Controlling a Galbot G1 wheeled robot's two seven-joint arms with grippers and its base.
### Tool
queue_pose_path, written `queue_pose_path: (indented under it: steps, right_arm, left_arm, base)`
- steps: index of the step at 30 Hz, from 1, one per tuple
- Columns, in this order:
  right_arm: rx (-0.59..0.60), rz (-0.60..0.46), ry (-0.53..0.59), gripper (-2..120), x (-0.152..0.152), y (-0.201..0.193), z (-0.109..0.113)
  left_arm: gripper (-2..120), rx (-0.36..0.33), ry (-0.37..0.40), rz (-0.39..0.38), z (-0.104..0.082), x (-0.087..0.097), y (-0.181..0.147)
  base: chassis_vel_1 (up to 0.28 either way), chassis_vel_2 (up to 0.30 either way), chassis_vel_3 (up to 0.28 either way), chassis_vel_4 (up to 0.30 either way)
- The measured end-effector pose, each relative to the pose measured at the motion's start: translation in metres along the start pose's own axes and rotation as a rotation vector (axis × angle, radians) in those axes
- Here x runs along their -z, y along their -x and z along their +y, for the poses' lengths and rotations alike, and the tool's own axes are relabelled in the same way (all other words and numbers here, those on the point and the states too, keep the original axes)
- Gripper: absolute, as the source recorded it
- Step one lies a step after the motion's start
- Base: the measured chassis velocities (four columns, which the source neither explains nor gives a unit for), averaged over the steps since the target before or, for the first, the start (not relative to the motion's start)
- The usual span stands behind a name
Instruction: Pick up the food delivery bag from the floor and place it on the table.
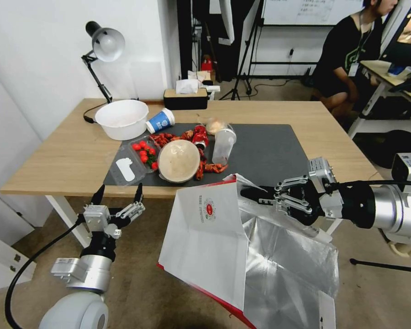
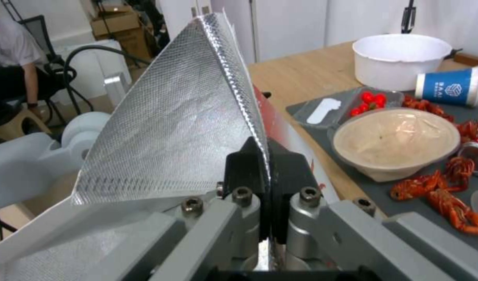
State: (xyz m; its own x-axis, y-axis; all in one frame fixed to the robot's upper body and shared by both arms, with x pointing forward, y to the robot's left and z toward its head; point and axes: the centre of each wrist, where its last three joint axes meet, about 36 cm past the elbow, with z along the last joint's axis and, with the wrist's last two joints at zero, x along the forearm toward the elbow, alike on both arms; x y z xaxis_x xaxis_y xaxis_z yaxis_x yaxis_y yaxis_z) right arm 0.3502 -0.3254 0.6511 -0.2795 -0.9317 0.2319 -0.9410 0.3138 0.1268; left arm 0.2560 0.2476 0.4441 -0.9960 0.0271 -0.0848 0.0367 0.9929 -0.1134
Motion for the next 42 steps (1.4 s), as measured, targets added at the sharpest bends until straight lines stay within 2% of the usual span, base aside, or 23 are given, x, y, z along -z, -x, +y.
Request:
queue_pose_path:
  steps: [25, 42]
  right_arm:
    - [0.012, -0.016, 0.000, 0, 0.005, 0.002, 0.008]
    - [-0.090, -0.117, -0.045, 0, 0.046, -0.013, 0.011]
  left_arm:
    - [100, 0.000, 0.007, -0.016, 0.002, 0.000, -0.003]
    - [100, -0.006, 0.008, -0.023, -0.001, 0.001, -0.006]
  base:
    - [0.000, 0.000, 0.000, 0.000]
    - [0.000, 0.000, 0.000, 0.000]
